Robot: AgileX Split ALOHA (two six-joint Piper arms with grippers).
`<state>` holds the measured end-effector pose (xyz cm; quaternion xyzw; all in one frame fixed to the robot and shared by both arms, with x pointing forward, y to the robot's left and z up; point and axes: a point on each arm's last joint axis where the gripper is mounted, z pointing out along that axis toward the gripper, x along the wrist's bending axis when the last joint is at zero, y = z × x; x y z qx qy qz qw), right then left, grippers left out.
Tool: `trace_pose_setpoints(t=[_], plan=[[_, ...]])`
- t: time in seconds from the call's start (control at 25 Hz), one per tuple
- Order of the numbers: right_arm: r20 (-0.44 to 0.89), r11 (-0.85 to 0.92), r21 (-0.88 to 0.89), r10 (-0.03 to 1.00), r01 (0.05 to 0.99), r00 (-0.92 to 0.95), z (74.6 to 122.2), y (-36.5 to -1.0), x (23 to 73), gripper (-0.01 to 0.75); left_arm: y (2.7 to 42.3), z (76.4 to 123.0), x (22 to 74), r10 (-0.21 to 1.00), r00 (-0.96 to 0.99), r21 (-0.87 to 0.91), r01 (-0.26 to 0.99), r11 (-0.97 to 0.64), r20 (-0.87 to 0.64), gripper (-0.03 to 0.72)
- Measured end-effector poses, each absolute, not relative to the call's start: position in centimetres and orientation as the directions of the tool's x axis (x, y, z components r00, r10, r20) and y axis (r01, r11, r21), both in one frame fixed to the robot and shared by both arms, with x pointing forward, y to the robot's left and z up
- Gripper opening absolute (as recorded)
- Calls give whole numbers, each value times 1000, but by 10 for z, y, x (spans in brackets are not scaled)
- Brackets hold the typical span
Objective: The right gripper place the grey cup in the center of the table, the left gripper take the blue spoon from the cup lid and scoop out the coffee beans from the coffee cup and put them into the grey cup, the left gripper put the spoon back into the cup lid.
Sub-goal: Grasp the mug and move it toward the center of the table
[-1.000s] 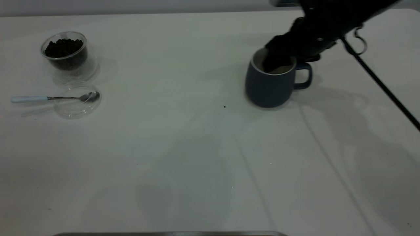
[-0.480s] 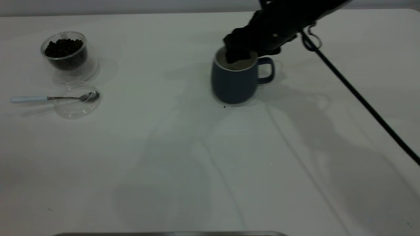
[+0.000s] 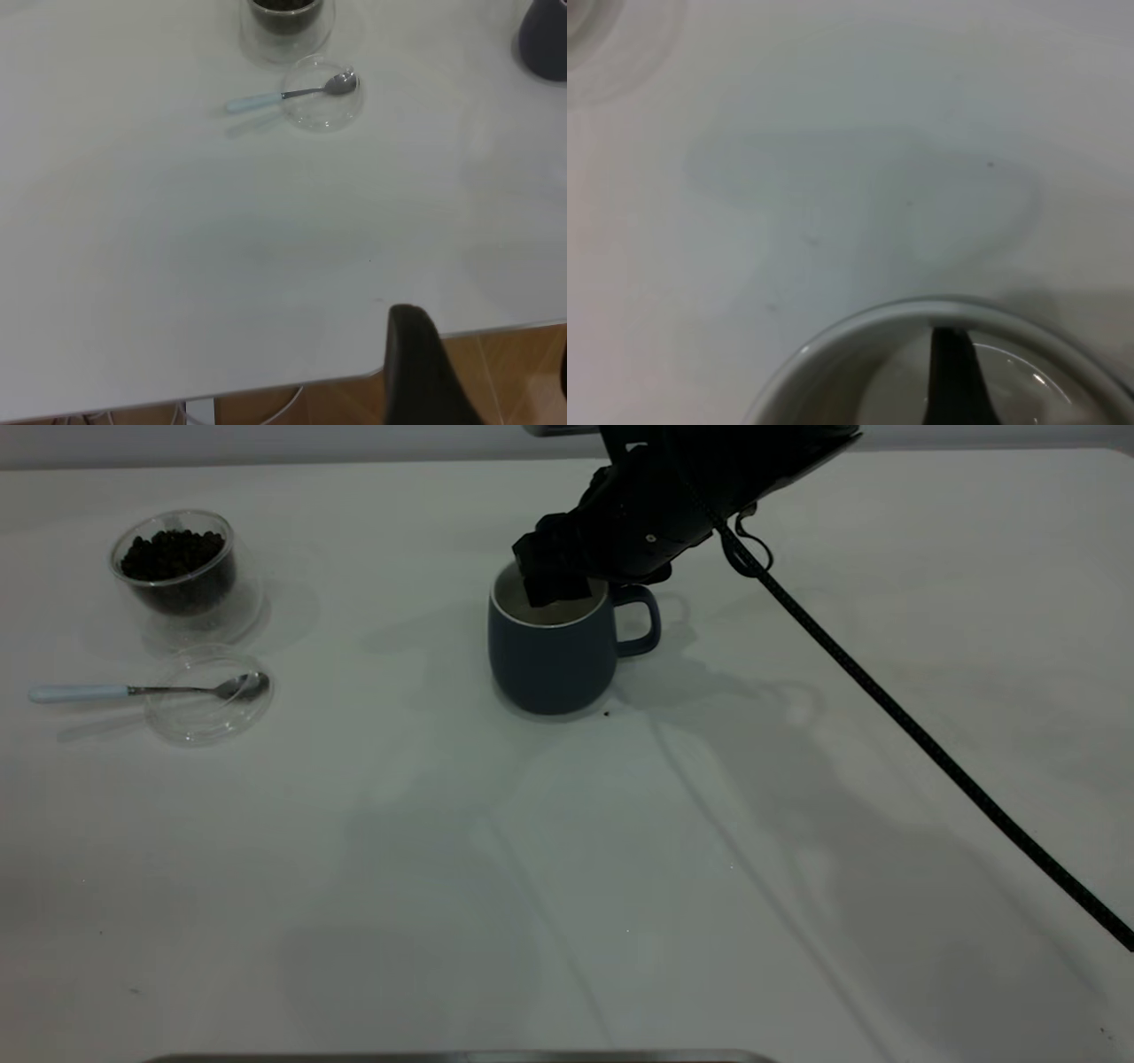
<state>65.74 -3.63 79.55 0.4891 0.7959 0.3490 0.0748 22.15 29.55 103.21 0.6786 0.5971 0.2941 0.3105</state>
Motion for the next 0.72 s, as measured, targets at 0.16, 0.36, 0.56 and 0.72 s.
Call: trace_pose_setpoints(t=[0.16, 0.36, 0.56, 0.72], plan=[[235, 265, 627, 832, 733, -502, 796, -36, 657, 461, 295, 1032, 222, 993, 114, 773, 628, -94, 28, 450], [302, 173, 615, 849, 769, -433, 797, -35, 658, 461, 295, 1032, 222, 993, 114, 773, 628, -94, 28, 450], [257, 240, 636, 830, 733, -495, 797, -35, 658, 461, 295, 1032, 222, 993, 114, 773, 628, -94, 28, 450], [194, 332, 650, 797, 683, -572, 798, -34, 657, 461, 295, 1032, 222, 993, 114, 773, 628, -94, 28, 450]])
